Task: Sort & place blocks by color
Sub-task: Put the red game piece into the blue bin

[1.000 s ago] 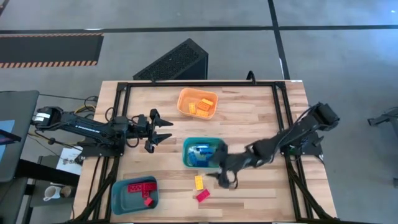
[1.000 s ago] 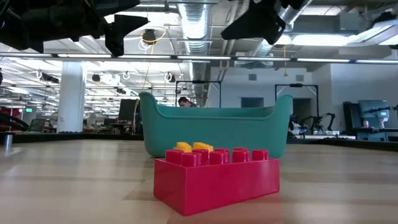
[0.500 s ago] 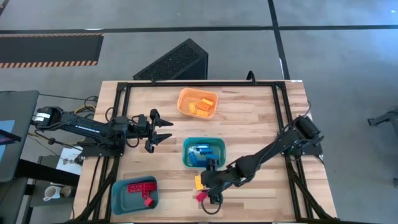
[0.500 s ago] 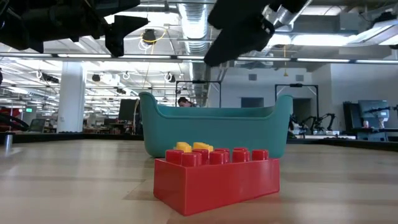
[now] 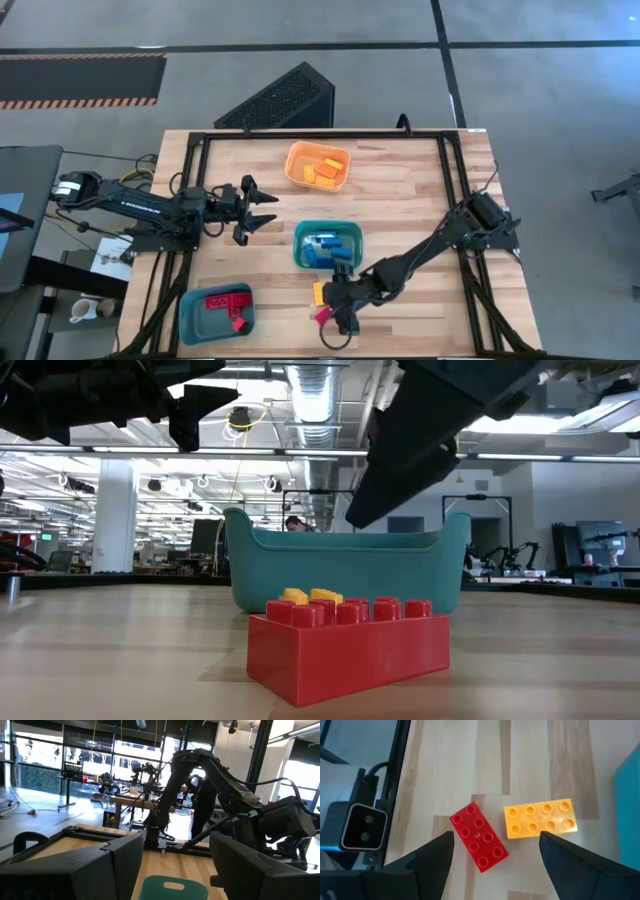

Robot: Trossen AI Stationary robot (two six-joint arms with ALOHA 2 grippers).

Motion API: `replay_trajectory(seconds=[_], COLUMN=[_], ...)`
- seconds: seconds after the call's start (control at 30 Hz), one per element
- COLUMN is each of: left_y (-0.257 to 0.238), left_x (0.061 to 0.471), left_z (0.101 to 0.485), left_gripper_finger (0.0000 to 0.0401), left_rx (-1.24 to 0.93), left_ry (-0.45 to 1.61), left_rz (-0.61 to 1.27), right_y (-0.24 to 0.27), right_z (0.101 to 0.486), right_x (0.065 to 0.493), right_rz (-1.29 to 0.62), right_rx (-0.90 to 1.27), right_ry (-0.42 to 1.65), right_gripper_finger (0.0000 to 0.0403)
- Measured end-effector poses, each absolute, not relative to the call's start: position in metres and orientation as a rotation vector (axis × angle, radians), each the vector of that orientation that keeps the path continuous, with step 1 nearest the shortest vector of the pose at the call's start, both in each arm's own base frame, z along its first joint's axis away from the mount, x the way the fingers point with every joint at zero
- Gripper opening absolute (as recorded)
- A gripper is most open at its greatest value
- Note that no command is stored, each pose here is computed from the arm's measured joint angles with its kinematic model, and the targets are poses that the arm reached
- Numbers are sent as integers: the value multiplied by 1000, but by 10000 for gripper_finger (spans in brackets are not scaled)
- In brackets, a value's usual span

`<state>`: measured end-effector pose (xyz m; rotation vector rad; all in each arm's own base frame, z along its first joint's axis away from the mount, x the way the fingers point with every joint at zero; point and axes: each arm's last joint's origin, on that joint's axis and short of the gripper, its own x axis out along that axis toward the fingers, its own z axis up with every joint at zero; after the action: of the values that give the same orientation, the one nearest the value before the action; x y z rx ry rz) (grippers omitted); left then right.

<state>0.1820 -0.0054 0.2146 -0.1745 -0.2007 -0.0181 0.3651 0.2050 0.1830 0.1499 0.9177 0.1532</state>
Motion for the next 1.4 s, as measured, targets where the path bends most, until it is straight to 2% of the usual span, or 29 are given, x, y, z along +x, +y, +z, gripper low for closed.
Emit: replay_trajectory(seconds=[0.23, 0.43, 0.6, 0.7, 1.4], left_y=[-5, -6, -10, -13, -12], left_x=[182, 182, 175, 171, 168], left_z=[215, 216, 232, 235, 235], left_gripper_finger=[215, 215, 215, 215, 215], left_rx=[-175, -173, -136, -137, -158], left_ry=[-201, -214, -350, -356, -334], left_rz=[-18, -33, -210, -301, -294], right_y=[215, 223, 224, 225, 234], right_z=[175, 154, 147, 143, 135], right_x=[370, 367, 366, 368, 358], right_rz=[169, 165, 147, 146, 86], right_rx=[181, 144, 145, 153, 174], right_ry=[875, 946, 976, 970, 1019], right_gripper_finger=[312, 312, 312, 312, 301])
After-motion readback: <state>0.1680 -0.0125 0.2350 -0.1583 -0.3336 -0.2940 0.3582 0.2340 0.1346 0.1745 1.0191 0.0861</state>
